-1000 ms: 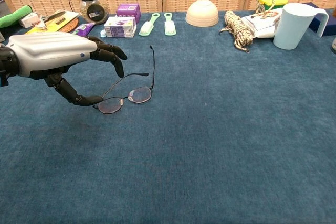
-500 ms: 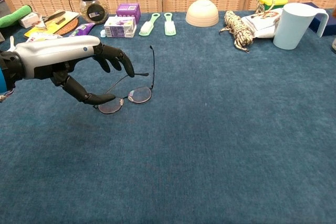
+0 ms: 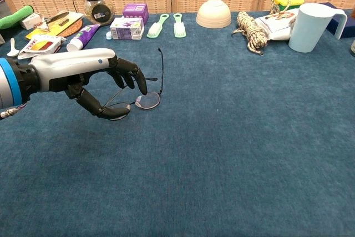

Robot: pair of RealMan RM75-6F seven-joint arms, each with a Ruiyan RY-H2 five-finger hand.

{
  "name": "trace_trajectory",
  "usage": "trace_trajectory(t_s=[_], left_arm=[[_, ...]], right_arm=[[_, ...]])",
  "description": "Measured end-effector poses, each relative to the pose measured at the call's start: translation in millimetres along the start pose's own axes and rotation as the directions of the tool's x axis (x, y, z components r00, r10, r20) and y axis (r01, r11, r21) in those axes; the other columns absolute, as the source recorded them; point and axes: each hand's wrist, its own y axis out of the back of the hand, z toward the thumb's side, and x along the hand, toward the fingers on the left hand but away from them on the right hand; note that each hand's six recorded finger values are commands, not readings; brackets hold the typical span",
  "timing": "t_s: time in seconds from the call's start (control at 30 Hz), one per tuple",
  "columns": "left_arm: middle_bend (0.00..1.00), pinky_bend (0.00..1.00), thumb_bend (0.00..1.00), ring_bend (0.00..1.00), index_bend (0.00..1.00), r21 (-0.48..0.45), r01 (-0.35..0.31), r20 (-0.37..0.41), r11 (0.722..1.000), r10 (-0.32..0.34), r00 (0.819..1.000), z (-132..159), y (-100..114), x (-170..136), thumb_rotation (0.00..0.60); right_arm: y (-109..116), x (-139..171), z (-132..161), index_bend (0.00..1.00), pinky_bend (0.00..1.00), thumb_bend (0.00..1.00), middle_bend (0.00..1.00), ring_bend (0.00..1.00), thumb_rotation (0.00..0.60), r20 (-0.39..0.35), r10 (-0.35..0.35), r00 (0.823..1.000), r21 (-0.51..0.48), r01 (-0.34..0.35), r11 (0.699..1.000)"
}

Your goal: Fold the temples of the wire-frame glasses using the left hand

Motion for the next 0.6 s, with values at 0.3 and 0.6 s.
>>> trace_trajectory(t_s=[0.3,0.6], left_arm=[[0.28,0.25,0.32,0.24,0.35,-0.034,0.010,-0.024,0.999,-0.011,1.000,-8,-4,10,0.492],[0.28,0.25,0.32,0.24,0.35,-0.061,0.036,-0.066,0.997,-0.040,0.997,-20,-13,22,0.492]], right_arm=[[1,0,-1,0.25,0.22,0.00,0.12,0.15,0.600,0.004,0.000,1.000,0.007,0.000,1.000],[3,1,-1,0.25,0.22,0.00,0.12,0.15,0.600,0.012,-0.001,1.000,0.015,0.001,1.000]])
